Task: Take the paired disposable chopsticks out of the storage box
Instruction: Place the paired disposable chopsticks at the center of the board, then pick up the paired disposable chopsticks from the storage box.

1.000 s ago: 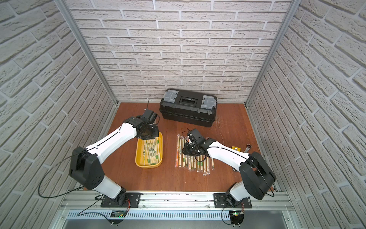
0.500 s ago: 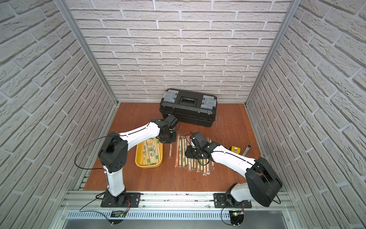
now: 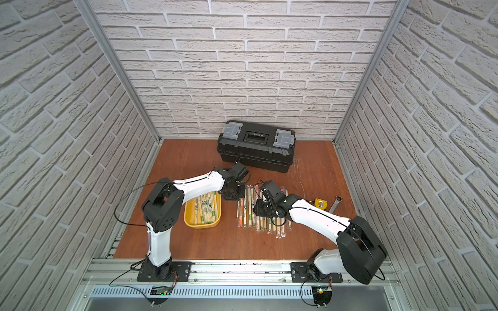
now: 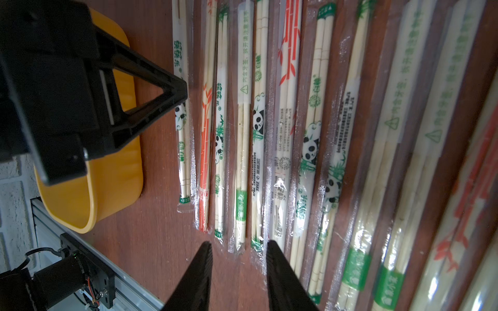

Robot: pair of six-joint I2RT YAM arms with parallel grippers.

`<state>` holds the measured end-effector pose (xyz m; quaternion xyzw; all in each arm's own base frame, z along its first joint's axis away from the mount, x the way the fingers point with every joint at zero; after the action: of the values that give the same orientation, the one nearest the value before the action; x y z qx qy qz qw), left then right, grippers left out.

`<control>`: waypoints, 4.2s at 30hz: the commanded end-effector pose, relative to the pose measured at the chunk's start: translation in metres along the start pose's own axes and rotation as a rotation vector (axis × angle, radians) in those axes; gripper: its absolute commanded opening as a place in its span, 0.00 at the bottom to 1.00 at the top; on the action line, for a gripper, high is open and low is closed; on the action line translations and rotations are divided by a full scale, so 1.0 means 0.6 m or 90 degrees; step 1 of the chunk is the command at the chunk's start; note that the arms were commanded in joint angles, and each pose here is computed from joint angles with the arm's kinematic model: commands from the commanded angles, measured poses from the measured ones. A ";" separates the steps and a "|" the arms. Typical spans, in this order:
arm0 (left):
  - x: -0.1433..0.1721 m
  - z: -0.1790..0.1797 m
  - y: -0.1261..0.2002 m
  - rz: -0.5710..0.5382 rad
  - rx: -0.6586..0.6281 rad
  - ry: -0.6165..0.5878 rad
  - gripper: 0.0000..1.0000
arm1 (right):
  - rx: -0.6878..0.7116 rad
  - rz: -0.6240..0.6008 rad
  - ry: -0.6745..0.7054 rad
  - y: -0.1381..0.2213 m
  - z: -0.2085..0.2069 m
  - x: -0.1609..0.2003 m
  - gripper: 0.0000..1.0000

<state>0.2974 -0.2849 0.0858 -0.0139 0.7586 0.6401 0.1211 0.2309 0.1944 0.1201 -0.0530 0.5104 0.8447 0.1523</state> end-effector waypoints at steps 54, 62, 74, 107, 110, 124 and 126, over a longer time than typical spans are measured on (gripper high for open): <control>0.080 0.297 0.126 -0.077 -0.127 0.227 0.35 | -0.012 0.011 0.007 -0.014 0.027 -0.014 0.36; 0.081 0.301 0.090 -0.047 -0.129 0.232 0.26 | -0.007 0.016 0.013 -0.018 0.030 -0.015 0.36; 0.081 0.307 0.053 -0.022 -0.135 0.232 0.23 | -0.001 0.013 0.015 -0.017 0.027 -0.015 0.36; 0.084 0.304 0.075 -0.023 -0.121 0.223 0.07 | -0.010 0.017 0.020 -0.019 0.034 -0.017 0.36; 0.079 0.305 0.101 -0.040 -0.117 0.220 0.07 | -0.014 0.018 0.021 -0.018 0.036 -0.018 0.36; 0.031 0.272 0.200 -0.127 -0.057 0.162 0.07 | -0.043 0.023 0.015 -0.026 0.045 -0.012 0.36; 0.021 0.254 0.207 -0.135 -0.048 0.138 0.07 | -0.047 0.019 0.014 -0.026 0.044 -0.012 0.36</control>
<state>0.2867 -0.0993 0.1653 -0.1835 0.7267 0.6580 0.0728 0.2433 0.2165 0.1197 -0.0505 0.4965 0.8566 0.1312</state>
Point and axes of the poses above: each gripper's point midway between its finger pads, its own y axis back along the fingers, its own z axis along the line the jaws close on, x = y × z, the point moved 5 cm from there along y, back along the fingers, and after that the axes turned 5 degrees about -y, right-handed, at the moved point
